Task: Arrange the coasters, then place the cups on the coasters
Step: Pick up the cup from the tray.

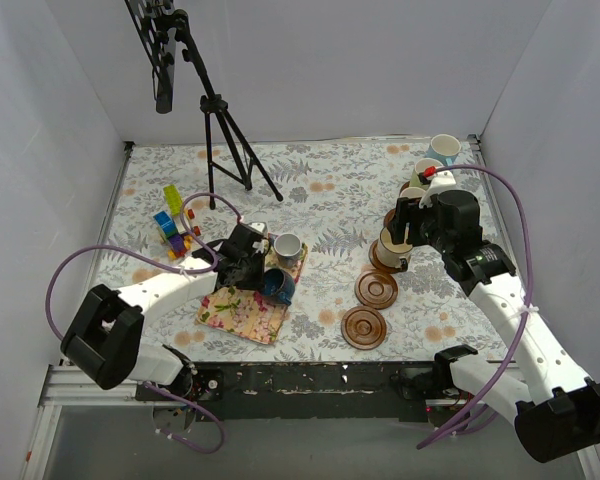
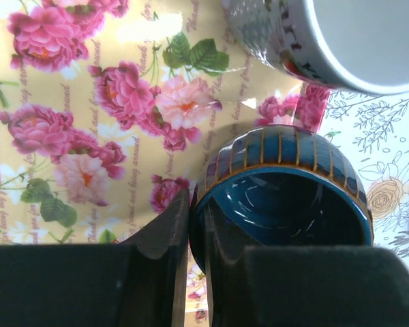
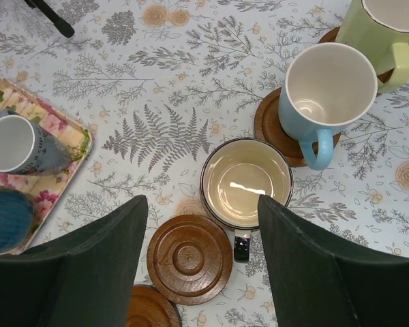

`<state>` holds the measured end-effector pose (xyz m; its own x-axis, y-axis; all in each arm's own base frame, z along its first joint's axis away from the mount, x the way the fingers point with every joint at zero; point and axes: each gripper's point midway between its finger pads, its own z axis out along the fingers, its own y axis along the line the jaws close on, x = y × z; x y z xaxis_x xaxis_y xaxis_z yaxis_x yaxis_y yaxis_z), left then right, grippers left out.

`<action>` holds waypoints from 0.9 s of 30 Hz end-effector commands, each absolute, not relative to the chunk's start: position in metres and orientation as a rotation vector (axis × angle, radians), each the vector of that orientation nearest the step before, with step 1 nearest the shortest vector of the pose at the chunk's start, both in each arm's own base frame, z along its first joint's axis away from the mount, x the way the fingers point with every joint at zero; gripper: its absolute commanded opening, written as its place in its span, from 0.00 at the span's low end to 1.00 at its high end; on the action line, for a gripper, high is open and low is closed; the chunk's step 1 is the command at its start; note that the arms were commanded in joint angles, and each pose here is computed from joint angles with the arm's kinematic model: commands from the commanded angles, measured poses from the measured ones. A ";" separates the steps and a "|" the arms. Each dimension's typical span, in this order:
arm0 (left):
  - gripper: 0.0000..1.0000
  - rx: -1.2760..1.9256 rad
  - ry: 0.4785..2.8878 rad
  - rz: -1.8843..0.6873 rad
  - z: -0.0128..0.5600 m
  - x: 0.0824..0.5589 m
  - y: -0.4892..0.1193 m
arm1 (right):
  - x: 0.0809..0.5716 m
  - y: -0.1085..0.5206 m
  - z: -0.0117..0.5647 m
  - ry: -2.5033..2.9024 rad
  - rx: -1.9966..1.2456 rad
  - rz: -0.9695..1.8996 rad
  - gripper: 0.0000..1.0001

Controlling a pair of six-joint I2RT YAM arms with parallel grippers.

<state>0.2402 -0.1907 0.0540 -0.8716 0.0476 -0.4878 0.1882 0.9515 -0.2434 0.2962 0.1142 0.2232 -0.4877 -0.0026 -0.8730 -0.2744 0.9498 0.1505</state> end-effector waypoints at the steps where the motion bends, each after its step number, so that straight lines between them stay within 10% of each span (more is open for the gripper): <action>1: 0.03 0.177 2.559 -0.364 0.071 0.249 -0.193 | 0.296 0.116 0.237 2.007 -0.194 0.355 0.73; 27: 0.00 0.287 2.426 -0.338 0.203 0.271 -0.245 | 0.249 0.196 0.271 1.930 -0.582 0.458 0.66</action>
<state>0.2655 -0.2265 0.1928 -0.7657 0.0922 -0.6366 0.2611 0.9490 -0.1765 0.2592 0.1678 0.2450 -0.4456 -0.1523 -0.8822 -0.5285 0.8401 0.1220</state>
